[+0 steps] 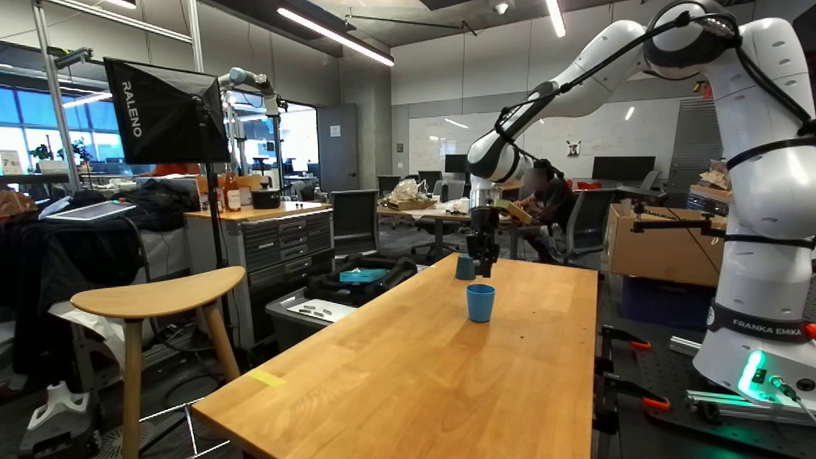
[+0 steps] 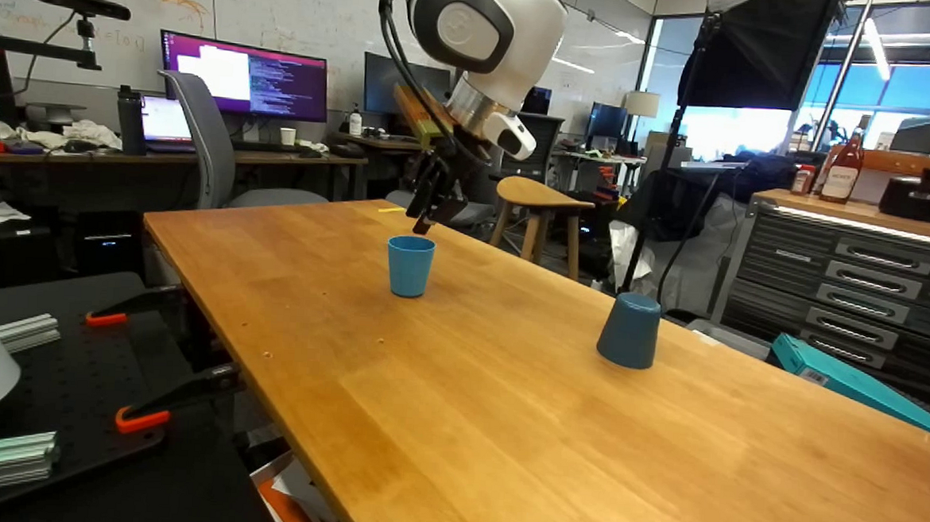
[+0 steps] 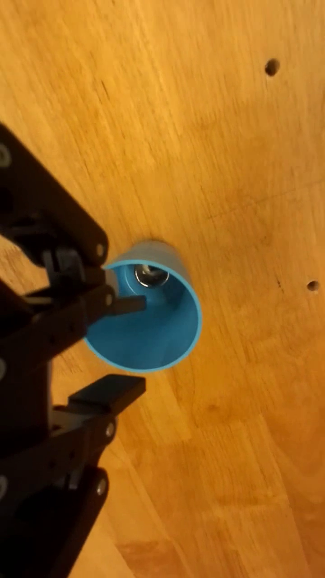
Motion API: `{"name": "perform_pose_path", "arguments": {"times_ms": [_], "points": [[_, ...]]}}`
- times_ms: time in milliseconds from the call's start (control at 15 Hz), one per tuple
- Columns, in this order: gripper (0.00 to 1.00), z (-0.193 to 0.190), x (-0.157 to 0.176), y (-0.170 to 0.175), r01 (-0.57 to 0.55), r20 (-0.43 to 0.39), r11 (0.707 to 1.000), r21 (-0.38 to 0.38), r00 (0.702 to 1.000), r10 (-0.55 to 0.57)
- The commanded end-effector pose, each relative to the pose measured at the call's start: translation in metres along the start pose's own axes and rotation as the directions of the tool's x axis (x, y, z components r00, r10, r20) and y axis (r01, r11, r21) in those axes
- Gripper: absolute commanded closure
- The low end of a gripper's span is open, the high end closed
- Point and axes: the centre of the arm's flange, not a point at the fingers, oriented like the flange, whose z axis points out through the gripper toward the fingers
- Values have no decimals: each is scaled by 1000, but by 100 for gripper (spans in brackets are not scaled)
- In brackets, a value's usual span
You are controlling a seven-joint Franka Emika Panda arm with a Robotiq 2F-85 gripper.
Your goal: Pick up the metallic object and put it in the blue cup
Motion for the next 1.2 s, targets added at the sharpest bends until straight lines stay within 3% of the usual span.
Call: {"name": "perform_pose_path", "arguments": {"times_ms": [0,267,333,400,600,1000,1067,1133], "points": [[89,-61,-12,-3,72,22,992,-102,997,-70],[96,-112,-3,0,84,56,954,-289,996,-71],[70,-121,0,-1,77,42,937,-340,997,-67],[70,-129,3,-1,70,27,927,-370,998,-64],[47,-149,7,-9,58,-14,906,-419,997,-70],[3,-171,7,-24,36,-86,904,-425,993,-80],[0,-157,8,-15,61,-62,909,-413,994,-95],[12,-158,8,-16,60,-65,909,-413,993,-94]]}}
